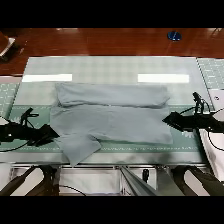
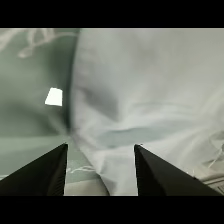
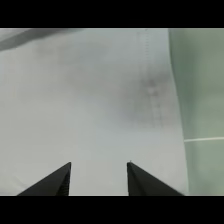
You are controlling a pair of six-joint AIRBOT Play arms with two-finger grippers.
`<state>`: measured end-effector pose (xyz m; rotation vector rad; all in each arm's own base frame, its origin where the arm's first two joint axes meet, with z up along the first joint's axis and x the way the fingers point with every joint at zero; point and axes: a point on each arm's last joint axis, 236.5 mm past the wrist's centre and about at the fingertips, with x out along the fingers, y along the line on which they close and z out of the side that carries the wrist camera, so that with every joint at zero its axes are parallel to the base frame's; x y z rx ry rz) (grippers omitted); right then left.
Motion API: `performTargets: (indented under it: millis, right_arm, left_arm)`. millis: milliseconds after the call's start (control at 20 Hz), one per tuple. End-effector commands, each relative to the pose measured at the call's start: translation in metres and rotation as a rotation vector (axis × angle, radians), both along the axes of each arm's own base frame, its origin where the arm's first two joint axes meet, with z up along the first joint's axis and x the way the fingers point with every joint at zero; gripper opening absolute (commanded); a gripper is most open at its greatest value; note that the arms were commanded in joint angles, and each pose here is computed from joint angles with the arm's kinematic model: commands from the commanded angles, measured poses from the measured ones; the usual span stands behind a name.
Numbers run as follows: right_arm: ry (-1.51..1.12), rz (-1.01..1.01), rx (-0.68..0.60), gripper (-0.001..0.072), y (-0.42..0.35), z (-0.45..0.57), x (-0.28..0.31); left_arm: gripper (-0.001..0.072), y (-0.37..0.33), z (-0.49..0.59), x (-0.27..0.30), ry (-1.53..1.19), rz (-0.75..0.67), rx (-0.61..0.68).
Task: Fold the shirts.
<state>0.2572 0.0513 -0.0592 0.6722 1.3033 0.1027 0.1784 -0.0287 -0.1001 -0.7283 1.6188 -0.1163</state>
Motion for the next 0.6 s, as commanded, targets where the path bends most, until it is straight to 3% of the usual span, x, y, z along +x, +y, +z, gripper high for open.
performTargets:
  millis: [0, 150, 200, 250, 300, 550]
  right_arm:
    - [-0.022, -0.023, 0.043, 0.0408, 0.007, 0.005, 0.005]
    - [-0.038, -0.044, 0.072, 0.0408, 0.011, 0.009, 0.01]
    - [-0.04, -0.047, 0.06, 0.0408, 0.008, 0.008, 0.011]
    - [-0.035, -0.06, 0.038, 0.0408, -0.002, 0.006, 0.01]
    - [-0.015, -0.074, 0.016, 0.0408, -0.015, 0.004, 0.006]
    - [0.318, -0.083, -0.09, 0.0408, -0.068, -0.025, -0.083]
  left_arm:
    - [0.0509, -0.023, -0.015, -0.001, -0.009, -0.004, -0.029]
    - [0.0506, -0.039, -0.026, -0.003, -0.02, -0.026, -0.045]
    - [0.0458, -0.043, -0.026, -0.004, -0.021, -0.042, -0.055]
    - [0.0123, -0.044, -0.025, -0.004, -0.027, -0.047, -0.06]
    - [0.0017, -0.044, -0.023, -0.003, -0.031, -0.051, -0.063]
    - [0.0017, -0.047, -0.017, -0.001, -0.042, -0.079, -0.08]
